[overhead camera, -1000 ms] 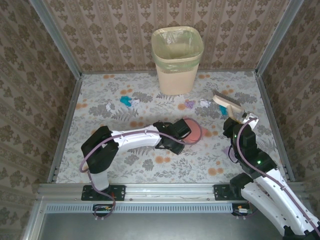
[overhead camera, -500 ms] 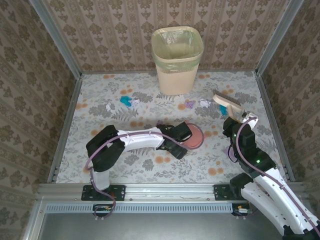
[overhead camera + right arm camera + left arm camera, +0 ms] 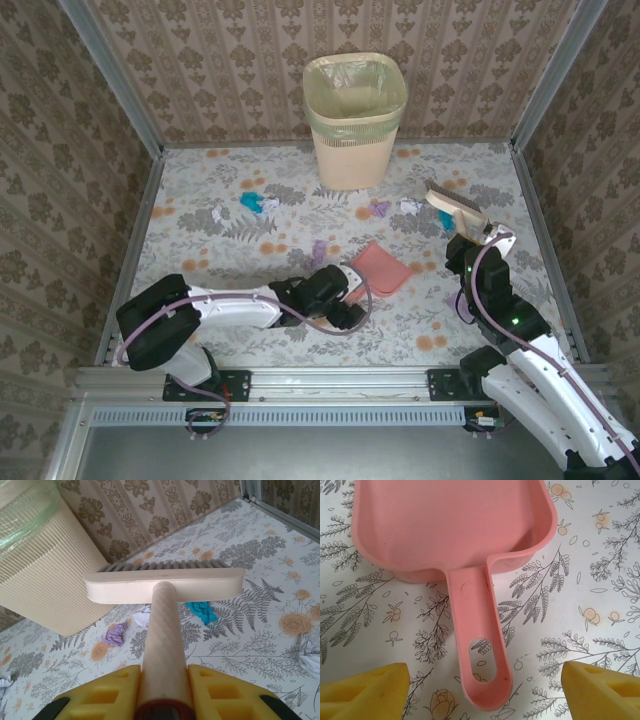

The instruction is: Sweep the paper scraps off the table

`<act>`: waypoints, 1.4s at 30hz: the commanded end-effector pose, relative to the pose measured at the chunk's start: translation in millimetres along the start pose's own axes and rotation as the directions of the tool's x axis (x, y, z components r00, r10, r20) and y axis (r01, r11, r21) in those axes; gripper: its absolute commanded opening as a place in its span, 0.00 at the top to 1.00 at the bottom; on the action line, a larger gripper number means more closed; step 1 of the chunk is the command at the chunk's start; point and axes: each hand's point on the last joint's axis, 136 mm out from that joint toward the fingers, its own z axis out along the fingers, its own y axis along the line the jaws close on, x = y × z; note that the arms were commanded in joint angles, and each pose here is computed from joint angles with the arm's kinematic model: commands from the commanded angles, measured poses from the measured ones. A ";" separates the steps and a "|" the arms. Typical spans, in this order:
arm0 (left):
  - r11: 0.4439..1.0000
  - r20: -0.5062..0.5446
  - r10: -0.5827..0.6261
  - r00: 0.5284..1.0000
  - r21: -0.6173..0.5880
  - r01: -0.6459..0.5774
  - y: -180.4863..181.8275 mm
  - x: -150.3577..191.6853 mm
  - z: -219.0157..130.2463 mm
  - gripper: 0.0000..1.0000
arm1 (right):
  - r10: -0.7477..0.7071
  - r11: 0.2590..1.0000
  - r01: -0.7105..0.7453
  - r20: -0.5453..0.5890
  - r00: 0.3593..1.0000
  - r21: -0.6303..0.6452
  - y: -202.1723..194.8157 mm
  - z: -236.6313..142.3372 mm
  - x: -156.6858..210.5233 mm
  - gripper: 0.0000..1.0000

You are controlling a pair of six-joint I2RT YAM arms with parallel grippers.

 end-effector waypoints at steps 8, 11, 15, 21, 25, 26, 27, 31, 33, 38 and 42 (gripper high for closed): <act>0.999 0.128 0.007 0.992 0.033 -0.012 -15.0 -20.7 14.2 0.26 | 0.022 0.999 -0.021 0.021 1.000 -0.029 5.8 2.5 -4.3 1.00; 1.000 0.126 -0.002 0.992 0.024 -0.001 -12.9 -20.1 18.1 0.29 | 0.022 0.999 -0.021 0.018 1.000 -0.030 6.3 3.3 -3.7 1.00; 1.000 0.125 -0.024 0.992 0.012 0.023 -6.2 -18.8 20.3 0.29 | 0.020 0.999 -0.020 0.014 1.000 -0.031 6.6 3.9 -2.8 1.00; 1.000 0.121 -0.029 0.992 0.015 0.027 -4.3 -15.8 24.7 0.38 | 0.021 0.999 -0.021 0.009 1.000 -0.036 7.7 4.8 -2.2 1.00; 0.998 0.113 -0.055 0.992 0.023 0.053 -0.4 -13.1 29.2 0.45 | 0.022 0.999 -0.021 0.008 1.000 -0.036 7.6 4.9 -2.1 1.00; 0.998 0.111 -0.057 0.992 0.027 0.055 -0.4 -12.4 29.9 0.45 | 0.021 0.999 -0.021 0.006 1.000 -0.038 7.8 5.0 -1.7 1.00; 0.998 0.112 -0.057 0.992 0.029 0.054 -0.6 -12.2 30.1 0.45 | 0.021 0.999 -0.021 0.006 1.000 -0.038 8.0 5.2 -1.7 1.00; 0.998 0.105 -0.054 0.993 0.036 0.051 -2.0 -12.1 32.2 0.45 | 0.018 0.999 -0.018 -0.001 1.000 -0.037 8.5 6.7 0.0 1.00; 0.998 0.102 -0.054 0.993 0.042 0.050 -3.0 -12.0 32.9 0.44 | 0.020 0.999 -0.020 -0.001 1.000 -0.039 9.0 6.7 -0.5 1.00; 0.998 0.095 -0.051 0.994 0.034 0.048 -1.3 -9.6 34.6 0.50 | 0.019 0.999 -0.019 0.000 1.000 -0.037 8.5 6.9 -0.5 1.00; 0.998 0.107 -0.054 0.993 0.034 0.051 -0.3 -13.1 31.8 0.62 | 0.018 0.999 -0.018 -0.003 1.000 -0.038 8.8 7.0 0.2 1.00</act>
